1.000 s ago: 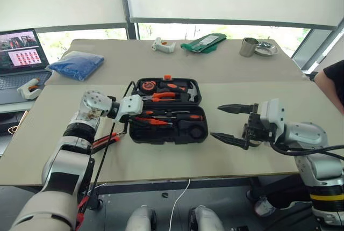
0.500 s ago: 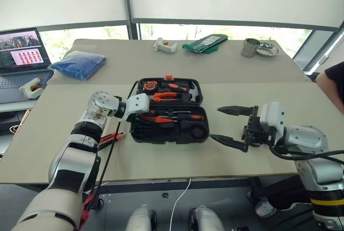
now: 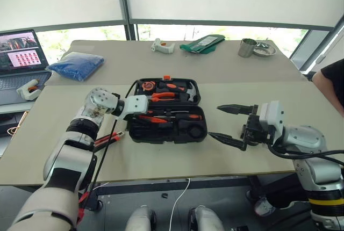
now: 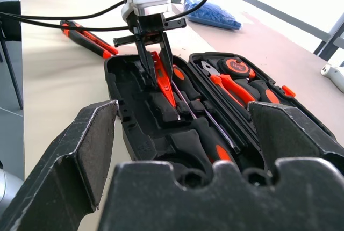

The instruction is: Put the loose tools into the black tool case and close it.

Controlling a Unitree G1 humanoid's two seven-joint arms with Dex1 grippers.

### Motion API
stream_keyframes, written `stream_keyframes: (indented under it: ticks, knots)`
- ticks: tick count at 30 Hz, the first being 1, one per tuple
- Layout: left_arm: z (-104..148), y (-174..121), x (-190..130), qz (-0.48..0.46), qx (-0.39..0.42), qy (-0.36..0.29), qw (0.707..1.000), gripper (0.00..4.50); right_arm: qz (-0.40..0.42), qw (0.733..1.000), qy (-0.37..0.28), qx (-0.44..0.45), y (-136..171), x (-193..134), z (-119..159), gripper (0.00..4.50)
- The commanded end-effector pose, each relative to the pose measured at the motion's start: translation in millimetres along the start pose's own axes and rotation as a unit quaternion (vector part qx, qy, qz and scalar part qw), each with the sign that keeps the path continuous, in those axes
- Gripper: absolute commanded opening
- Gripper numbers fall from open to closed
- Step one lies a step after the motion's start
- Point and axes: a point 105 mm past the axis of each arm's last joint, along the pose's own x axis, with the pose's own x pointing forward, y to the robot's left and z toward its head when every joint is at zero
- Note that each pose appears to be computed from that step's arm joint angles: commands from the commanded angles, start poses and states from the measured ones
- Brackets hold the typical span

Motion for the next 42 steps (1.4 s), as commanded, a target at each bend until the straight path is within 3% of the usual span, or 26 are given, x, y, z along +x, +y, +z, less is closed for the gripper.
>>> stream_keyframes:
  ticks: [1,2,4,9,17,24,26,42]
  knots:
    - [-17,-13,0,-0.024,-0.032,0.025,0.999,0.50,-0.002,1.000,-0.015,-0.021,-3,1,11,4.50]
    - [-15,-13,0,-0.025,-0.044,0.013,0.999,0.50,-0.002,1.000,-0.015,-0.020,-2,1,11,4.50]
    - [-9,-12,0,-0.020,-0.057,-0.020,0.998,1.50,0.000,1.000,-0.016,-0.018,-2,1,10,4.50]
    - [-6,-5,-21,0.020,-0.033,-0.054,0.998,3.20,0.006,1.000,-0.022,-0.009,0,2,11,4.50]
    - [16,10,-41,0.087,-0.040,-0.164,0.982,3.20,0.000,1.000,-0.029,0.006,2,-1,9,4.50]
    - [17,0,-25,0.078,-0.044,-0.190,0.978,0.57,-0.008,0.999,-0.033,0.013,4,-1,7,4.50]
    - [14,-6,-18,0.066,-0.039,-0.179,0.981,0.04,-0.011,0.999,-0.033,0.014,4,-1,6,4.50]
    - [-5,-5,5,0.094,-0.082,-0.132,0.983,0.04,-0.024,0.999,-0.032,0.017,5,-4,5,4.50]
